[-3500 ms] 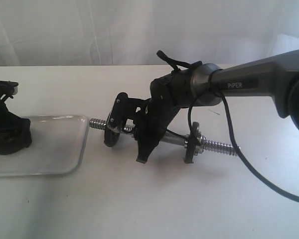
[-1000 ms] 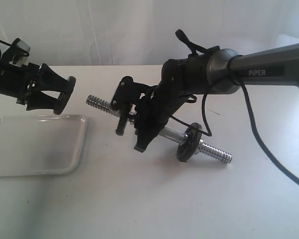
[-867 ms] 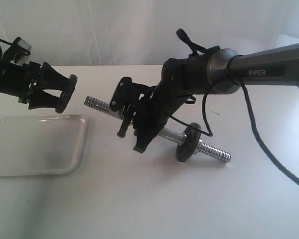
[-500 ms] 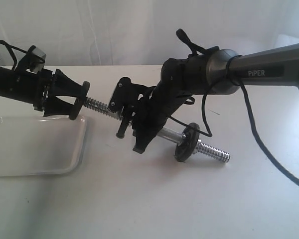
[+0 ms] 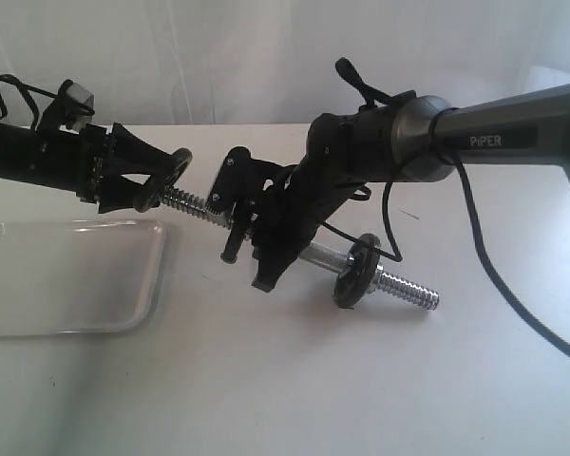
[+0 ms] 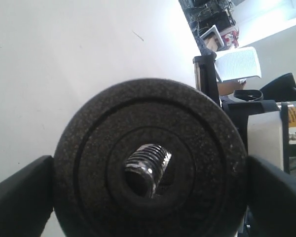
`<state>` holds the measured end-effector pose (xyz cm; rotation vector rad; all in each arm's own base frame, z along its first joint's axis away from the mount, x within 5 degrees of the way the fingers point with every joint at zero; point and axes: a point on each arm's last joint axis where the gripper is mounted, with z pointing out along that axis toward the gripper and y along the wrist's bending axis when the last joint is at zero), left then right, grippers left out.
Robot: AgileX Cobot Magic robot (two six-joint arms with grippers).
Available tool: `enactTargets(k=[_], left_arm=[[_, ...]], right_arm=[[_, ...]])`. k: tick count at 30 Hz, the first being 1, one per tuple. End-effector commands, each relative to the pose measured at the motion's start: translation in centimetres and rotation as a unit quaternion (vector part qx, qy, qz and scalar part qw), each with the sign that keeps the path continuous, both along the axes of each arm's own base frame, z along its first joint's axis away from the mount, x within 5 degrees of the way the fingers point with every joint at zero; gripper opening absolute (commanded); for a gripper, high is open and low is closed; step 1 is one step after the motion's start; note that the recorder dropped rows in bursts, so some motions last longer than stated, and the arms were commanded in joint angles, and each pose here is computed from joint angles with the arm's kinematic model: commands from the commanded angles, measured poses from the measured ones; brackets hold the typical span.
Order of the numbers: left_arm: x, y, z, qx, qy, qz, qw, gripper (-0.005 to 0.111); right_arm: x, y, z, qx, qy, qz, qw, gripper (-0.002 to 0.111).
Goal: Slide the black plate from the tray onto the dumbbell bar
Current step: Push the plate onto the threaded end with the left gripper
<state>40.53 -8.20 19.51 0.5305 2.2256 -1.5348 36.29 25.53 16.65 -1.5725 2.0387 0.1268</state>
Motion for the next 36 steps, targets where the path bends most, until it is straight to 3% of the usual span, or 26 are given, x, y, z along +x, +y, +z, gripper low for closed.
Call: enactTargets(k=[1, 24, 30, 36], left_arm=[[-0.6, -1.0, 1.7, -0.049, -0.009, -0.035, 0.998, 0.0], [-1.1, -0.5, 1.0, -0.008, -0.003, -0.059, 0.998, 0.0], [-0.8, 0.7, 1.0, -0.01, 0.002, -0.041, 0.999, 0.0], [-0.6, 0.0, 1.5, -0.04, 0.0, -0.03, 0.999, 0.0]], right_arm=[[0.7, 0.0, 4.5, 0.053, -0.074, -0.017, 0.996, 0.0], [1.0, -0.5, 5.2, 0.058, -0.085, -0.025, 0.994, 0.0], [1.1, -0.5, 5.2, 0.06, -0.088, -0.027, 0.994, 0.0], [1.2, -0.5, 5.4, 0.068, -0.096, -0.033, 0.992, 0.0]])
